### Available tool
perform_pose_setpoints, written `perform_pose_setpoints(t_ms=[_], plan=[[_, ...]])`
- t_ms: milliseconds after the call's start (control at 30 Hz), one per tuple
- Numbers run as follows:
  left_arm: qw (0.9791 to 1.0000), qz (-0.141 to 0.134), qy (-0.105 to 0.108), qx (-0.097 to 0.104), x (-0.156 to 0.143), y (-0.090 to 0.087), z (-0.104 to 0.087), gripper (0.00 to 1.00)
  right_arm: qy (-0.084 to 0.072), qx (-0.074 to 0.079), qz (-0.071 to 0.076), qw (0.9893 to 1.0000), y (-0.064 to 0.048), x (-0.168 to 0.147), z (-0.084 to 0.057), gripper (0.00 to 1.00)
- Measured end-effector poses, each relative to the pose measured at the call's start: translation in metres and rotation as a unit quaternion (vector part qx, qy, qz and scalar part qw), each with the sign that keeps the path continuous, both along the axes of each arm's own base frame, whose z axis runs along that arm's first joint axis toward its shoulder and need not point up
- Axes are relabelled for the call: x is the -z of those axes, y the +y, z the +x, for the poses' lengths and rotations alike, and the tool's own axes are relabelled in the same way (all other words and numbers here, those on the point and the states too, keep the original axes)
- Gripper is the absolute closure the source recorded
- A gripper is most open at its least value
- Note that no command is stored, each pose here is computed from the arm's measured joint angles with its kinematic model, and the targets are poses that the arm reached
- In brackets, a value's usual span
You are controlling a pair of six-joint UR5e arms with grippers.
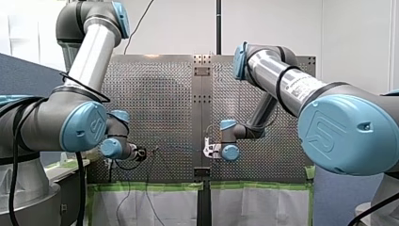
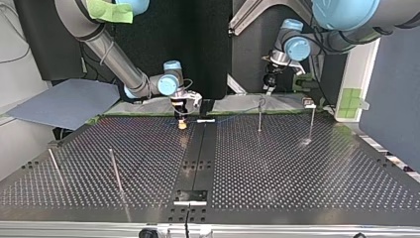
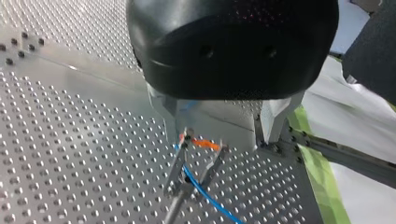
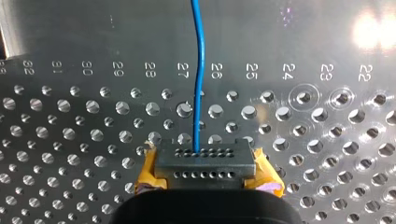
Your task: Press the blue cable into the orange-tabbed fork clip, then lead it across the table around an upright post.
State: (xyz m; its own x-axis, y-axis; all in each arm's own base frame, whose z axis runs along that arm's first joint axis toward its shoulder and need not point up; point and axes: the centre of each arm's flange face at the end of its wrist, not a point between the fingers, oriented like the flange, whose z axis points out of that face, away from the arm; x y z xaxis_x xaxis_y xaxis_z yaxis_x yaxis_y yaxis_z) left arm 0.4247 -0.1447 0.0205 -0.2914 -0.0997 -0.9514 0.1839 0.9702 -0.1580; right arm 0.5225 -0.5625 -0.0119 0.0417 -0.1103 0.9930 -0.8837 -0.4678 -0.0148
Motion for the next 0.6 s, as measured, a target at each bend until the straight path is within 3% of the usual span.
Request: perform_pose_setpoints(t_ms=[600], plan=[[0.9993,-0.030,-0.021,0.012,-0.004,-0.012,0.002,0.15,0.000,0.000,0.001,1.0000,-0.001,0.001,-0.001,1.00]])
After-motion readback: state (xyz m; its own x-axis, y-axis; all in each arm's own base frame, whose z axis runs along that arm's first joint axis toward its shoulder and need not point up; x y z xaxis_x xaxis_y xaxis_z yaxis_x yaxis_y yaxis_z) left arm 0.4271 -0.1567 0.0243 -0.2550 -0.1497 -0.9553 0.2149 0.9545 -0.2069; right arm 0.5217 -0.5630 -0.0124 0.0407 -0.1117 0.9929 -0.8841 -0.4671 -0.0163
